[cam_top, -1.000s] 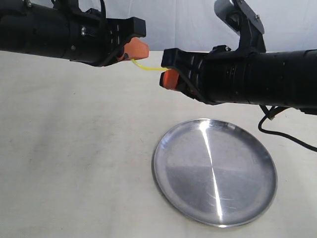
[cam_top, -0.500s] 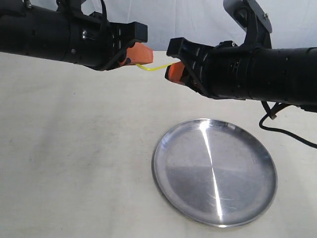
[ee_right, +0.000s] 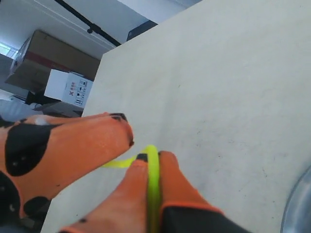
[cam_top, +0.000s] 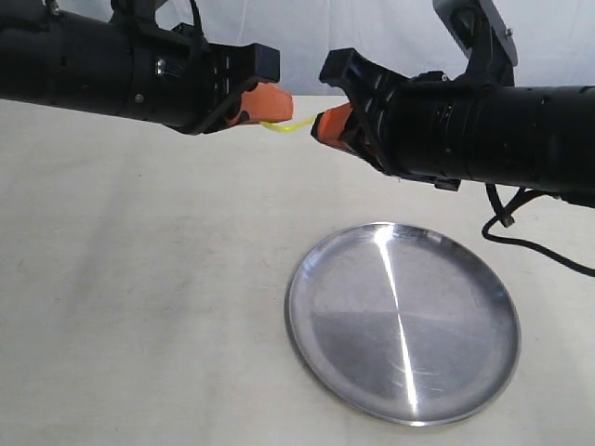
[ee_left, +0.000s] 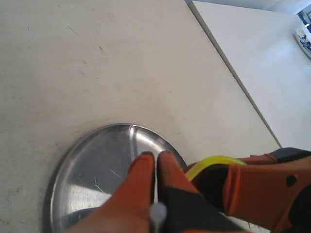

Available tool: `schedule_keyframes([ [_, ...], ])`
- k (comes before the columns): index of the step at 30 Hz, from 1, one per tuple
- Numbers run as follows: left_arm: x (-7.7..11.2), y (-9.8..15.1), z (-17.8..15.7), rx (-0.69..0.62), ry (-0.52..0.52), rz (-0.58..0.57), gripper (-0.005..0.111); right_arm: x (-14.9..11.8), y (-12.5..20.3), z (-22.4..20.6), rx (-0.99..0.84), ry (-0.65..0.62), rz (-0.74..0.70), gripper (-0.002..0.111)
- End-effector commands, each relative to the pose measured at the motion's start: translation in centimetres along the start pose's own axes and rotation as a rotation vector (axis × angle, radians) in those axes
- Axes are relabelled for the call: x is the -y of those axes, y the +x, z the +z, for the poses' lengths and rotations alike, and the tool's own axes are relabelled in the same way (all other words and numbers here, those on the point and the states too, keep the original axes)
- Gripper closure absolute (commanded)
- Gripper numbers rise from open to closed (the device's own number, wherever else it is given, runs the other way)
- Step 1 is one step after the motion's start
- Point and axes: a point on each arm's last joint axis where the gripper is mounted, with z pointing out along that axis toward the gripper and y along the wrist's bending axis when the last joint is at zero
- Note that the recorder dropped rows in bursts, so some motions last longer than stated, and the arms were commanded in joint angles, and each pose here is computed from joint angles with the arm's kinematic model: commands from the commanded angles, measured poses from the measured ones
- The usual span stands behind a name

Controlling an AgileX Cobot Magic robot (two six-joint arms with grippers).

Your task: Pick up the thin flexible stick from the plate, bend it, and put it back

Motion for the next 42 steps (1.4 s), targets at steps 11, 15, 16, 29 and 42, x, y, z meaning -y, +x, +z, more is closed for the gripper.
schedule_keyframes([
  [11,2.7,2.2,1.1,-0.107,0.099,0.068,0.107,-1.3,-0.7,-0.3,0.015,-0.061,-0.024,0.108],
  [15,2.6,2.2,1.1,-0.11,0.096,0.077,0.107,-1.3,-0.7,-0.3,0.017,-0.059,-0.024,0.108],
  [16,2.6,2.2,1.1,-0.113,0.095,0.08,0.107,-1.3,-0.8,-0.3,0.02,-0.056,-0.024,0.108],
  [29,2.5,2.6,1.0,-0.154,0.085,0.132,0.107,-2.5,-2.3,-0.5,0.085,-0.064,-0.025,0.108],
  [42,1.9,3.0,1.0,-0.199,0.032,0.238,0.107,-2.0,-2.7,-0.6,0.133,-0.006,-0.008,0.108],
])
